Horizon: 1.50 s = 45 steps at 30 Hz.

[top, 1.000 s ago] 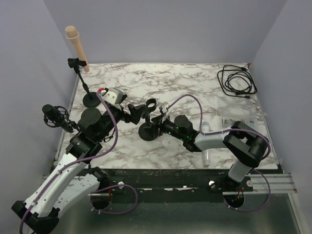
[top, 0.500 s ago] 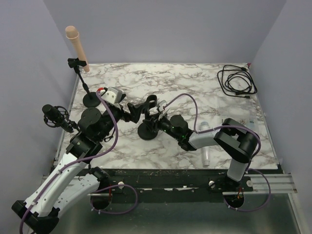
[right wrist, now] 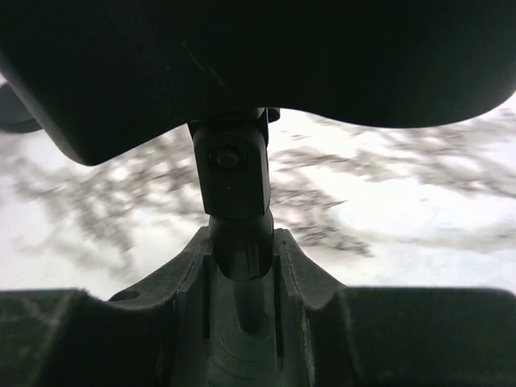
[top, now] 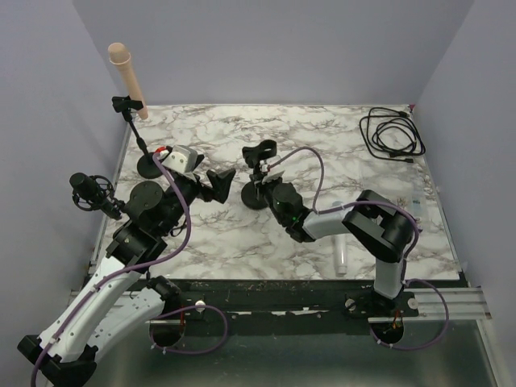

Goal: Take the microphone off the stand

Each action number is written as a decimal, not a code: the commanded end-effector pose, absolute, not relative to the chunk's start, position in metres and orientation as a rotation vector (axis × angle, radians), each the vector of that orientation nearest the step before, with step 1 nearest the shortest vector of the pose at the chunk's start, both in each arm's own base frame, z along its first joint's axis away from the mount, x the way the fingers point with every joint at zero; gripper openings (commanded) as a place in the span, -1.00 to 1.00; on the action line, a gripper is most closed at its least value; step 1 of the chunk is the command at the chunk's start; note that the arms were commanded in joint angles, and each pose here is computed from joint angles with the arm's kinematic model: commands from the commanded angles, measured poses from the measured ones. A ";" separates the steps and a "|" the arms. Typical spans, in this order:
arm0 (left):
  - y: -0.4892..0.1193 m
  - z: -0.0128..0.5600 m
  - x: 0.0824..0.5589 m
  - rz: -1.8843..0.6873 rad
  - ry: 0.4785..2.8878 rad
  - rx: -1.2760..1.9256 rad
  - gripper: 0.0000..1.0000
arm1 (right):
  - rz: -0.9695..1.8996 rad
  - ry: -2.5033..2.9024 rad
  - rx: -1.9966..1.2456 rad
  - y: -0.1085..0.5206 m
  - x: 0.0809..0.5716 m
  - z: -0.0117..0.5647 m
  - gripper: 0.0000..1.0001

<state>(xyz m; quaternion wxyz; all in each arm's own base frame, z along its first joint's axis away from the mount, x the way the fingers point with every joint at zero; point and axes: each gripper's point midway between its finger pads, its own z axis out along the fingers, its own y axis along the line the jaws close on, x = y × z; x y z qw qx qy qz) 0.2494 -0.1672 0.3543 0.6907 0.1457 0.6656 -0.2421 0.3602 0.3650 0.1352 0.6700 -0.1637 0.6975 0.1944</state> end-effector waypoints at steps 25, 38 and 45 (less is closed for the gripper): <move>-0.169 0.355 0.251 -0.535 1.488 0.312 0.88 | 0.002 1.489 0.078 0.209 0.495 0.148 -0.98; -0.175 0.340 0.263 -0.477 1.524 0.375 0.93 | 0.139 1.542 0.068 0.216 0.474 0.154 0.78; -0.179 0.339 0.263 -0.517 1.568 0.345 0.95 | 0.205 1.650 0.075 0.207 0.440 0.160 1.00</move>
